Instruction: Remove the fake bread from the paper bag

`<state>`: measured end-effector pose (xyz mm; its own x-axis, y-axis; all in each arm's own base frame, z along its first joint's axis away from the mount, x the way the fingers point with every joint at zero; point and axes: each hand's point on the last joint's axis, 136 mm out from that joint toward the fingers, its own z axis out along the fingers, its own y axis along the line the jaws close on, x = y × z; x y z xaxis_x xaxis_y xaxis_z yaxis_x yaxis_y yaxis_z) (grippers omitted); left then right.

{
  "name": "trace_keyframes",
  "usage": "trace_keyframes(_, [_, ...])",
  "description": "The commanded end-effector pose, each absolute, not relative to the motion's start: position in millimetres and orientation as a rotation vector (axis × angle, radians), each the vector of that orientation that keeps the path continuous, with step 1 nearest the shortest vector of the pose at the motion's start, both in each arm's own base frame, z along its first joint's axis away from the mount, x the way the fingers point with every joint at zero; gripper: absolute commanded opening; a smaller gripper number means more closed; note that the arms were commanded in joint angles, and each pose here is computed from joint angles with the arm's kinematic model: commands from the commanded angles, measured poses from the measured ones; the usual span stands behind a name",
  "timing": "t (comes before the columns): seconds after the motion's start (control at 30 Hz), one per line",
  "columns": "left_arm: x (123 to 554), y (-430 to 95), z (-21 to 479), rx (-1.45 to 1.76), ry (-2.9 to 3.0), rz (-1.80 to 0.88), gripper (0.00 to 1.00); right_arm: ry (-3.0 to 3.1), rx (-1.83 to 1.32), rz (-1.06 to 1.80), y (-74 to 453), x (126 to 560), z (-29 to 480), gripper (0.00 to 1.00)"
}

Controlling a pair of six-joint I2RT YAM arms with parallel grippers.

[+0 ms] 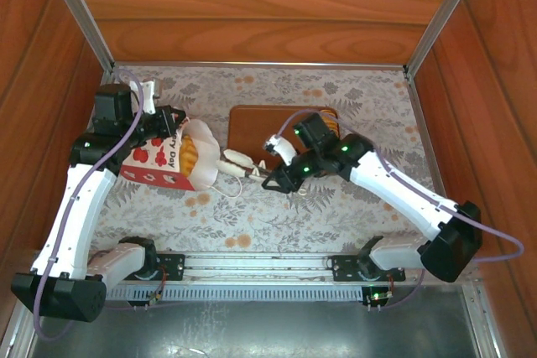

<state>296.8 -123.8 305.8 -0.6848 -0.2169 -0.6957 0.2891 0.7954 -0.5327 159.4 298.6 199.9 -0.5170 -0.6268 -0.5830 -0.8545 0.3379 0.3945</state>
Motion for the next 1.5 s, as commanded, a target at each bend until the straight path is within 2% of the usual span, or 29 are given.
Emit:
trace_keyframes(0.0, [286, -129, 324, 0.146, 2.134, -0.813, 0.0, 2.114, -1.451, 0.726, 317, 181, 186, 0.46])
trace_keyframes(0.2, [278, -130, 324, 0.184, 2.139, -0.814, 0.0, 2.006, -1.621, 0.455, 352, 194, 161, 0.48])
trace_keyframes(0.33, [277, -130, 326, 0.19, 2.138, -0.813, 0.0, 1.891, -1.64, 0.318, 374, 208, 161, 0.5])
trace_keyframes(0.57, [281, -129, 329, 0.183, 2.134, -0.801, 0.0, 1.724, -1.645, 0.239, 397, 226, 181, 0.53])
trace_keyframes(0.73, [282, -128, 328, 0.175, 2.137, -0.796, 0.0, 1.682, -1.814, 0.126, 398, 232, 161, 0.56])
trace_keyframes(0.93, [283, -129, 330, 0.176, 2.134, -0.801, 0.0, 1.639, -1.94, 0.107, 407, 236, 155, 0.58])
trace_keyframes(1.47, [283, -133, 325, 0.173, 2.152, -0.837, 0.0, 1.602, -1.95, 0.139, 433, 253, 161, 0.62])
